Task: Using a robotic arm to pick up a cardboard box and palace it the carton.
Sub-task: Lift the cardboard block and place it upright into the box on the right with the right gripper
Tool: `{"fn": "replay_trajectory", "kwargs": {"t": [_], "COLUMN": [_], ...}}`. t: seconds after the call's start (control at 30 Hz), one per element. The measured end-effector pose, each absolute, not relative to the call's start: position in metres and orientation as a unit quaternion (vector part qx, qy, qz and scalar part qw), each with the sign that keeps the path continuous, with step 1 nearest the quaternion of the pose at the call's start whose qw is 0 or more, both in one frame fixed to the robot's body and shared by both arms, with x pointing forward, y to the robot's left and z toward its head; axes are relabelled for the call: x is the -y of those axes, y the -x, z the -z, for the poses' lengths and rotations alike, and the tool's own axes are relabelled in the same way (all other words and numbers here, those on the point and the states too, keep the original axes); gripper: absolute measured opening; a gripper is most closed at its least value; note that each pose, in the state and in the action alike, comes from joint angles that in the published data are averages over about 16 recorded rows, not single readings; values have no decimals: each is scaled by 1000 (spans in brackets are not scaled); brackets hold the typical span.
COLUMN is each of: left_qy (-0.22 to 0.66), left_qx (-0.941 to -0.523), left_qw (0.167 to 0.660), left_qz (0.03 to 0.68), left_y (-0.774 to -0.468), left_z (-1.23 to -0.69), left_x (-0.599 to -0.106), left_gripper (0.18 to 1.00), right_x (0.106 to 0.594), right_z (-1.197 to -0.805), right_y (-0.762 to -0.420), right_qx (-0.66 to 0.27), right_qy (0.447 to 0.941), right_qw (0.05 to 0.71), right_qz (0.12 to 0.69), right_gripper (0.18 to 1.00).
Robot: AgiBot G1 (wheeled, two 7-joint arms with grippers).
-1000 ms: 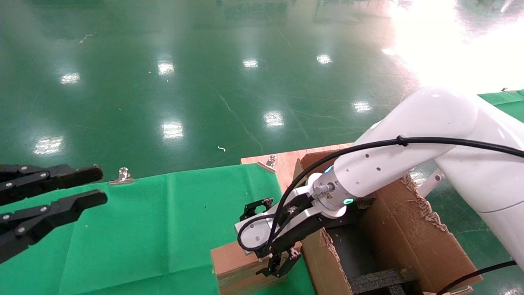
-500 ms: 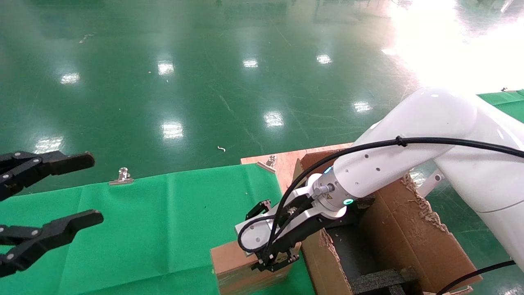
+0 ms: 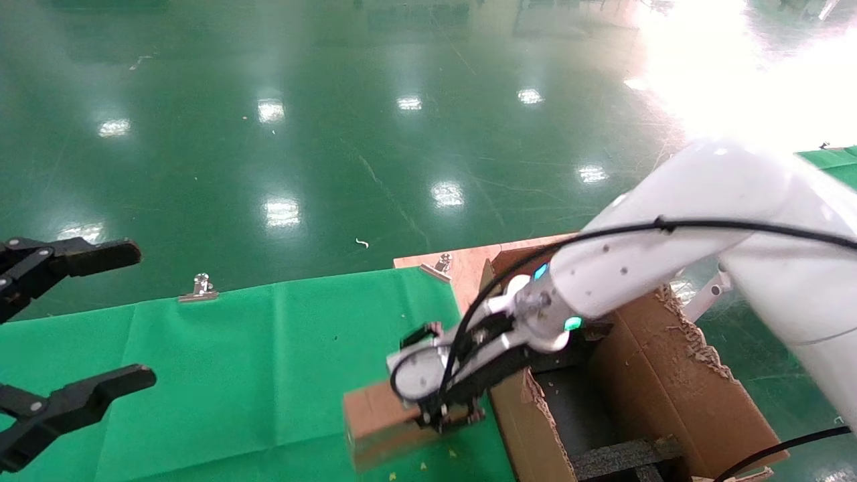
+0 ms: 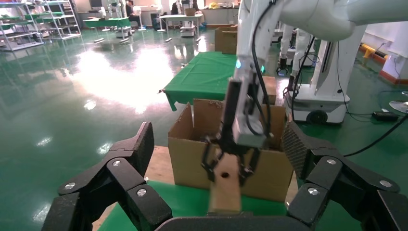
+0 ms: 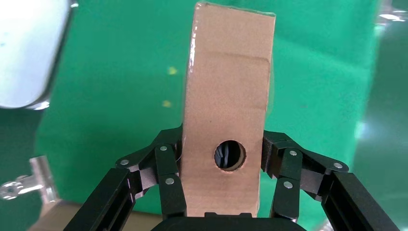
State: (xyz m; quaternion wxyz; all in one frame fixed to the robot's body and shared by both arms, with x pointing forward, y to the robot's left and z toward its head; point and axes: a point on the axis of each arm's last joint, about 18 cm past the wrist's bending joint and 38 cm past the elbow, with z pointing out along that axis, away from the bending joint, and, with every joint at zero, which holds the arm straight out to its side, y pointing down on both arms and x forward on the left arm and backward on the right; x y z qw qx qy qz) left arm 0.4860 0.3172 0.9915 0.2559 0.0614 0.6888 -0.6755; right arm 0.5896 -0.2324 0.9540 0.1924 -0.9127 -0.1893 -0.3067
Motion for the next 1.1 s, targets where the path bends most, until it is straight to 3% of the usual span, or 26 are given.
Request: {"fn": "replay_trajectory", "kwargs": {"t": [0.3,0.6,1.1], "left_qy": [-61,-61,-61], "left_qx": [-689,-689,-689], "left_qw": [256,256,256], "left_qz": [675,675,675], "left_y": [-486,-486,-486], "left_z": [-991,-991,-991], "left_x": [-317,-317,-317], "left_gripper": [979,1000,1001], "right_x": [248,267,348], "right_z": [-1034,-1105,-1127], "right_y": [-586,-570,-548], "right_qx": [190,203,136], "right_qy": [885,858,863], "right_qw": [206,213,191], "right_qz": [372,422,448], "right_gripper": [407,402,398]}}
